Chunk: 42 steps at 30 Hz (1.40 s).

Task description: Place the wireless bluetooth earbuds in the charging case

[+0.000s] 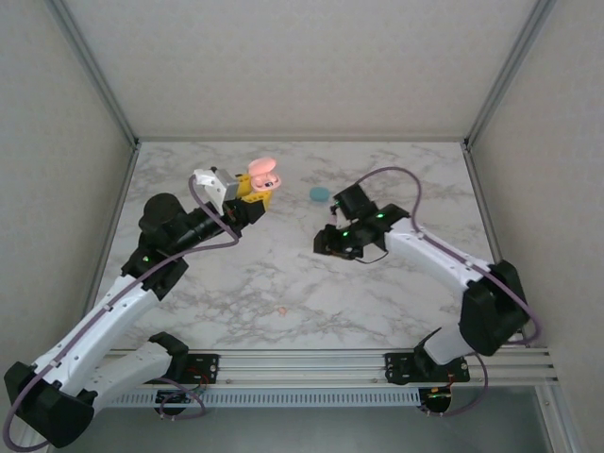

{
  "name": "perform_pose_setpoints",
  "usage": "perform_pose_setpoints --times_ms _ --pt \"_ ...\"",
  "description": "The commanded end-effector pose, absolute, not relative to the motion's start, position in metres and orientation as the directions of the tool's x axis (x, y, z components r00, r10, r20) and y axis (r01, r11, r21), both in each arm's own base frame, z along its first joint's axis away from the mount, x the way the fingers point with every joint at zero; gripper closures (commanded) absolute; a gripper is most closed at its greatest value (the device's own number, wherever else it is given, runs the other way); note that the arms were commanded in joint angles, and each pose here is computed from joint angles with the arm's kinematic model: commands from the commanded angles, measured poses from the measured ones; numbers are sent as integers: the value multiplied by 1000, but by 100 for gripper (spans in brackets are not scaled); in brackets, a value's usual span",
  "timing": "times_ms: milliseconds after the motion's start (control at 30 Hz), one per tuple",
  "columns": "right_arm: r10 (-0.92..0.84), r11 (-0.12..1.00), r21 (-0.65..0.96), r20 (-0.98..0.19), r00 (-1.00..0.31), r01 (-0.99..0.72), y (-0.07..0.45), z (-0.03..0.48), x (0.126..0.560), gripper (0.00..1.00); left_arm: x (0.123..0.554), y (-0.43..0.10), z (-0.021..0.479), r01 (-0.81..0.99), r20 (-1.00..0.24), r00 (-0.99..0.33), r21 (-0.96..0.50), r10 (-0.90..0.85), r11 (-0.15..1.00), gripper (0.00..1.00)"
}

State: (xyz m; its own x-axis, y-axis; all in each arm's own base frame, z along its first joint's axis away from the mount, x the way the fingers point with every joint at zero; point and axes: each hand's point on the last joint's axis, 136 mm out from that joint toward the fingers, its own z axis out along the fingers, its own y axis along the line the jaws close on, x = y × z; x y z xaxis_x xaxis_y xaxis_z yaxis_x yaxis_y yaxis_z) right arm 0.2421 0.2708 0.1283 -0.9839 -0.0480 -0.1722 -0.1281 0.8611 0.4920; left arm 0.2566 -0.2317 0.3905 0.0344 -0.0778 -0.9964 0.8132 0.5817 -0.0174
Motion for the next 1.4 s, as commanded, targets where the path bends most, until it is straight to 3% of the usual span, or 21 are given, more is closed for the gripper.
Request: perform_pose_setpoints --times_ms 0,467,833,1367 --pt "-146 854 493 -77 -986 -165 306 100 211 59 248 -225 419 802 -990 89 5 -111 597 78" --pt "-401 852 395 68 -914 -344 375 38 143 59 245 -220 422 790 -990 104 23 -97 613 78" --pt "-435 869 310 106 -894 -386 367 26 130 58 247 -222 418 793 -992 95 23 -86 609 78" --pt "-446 874 276 125 -886 -401 367 12 131 67 248 -224 416 799 -993 85 21 -79 601 78"
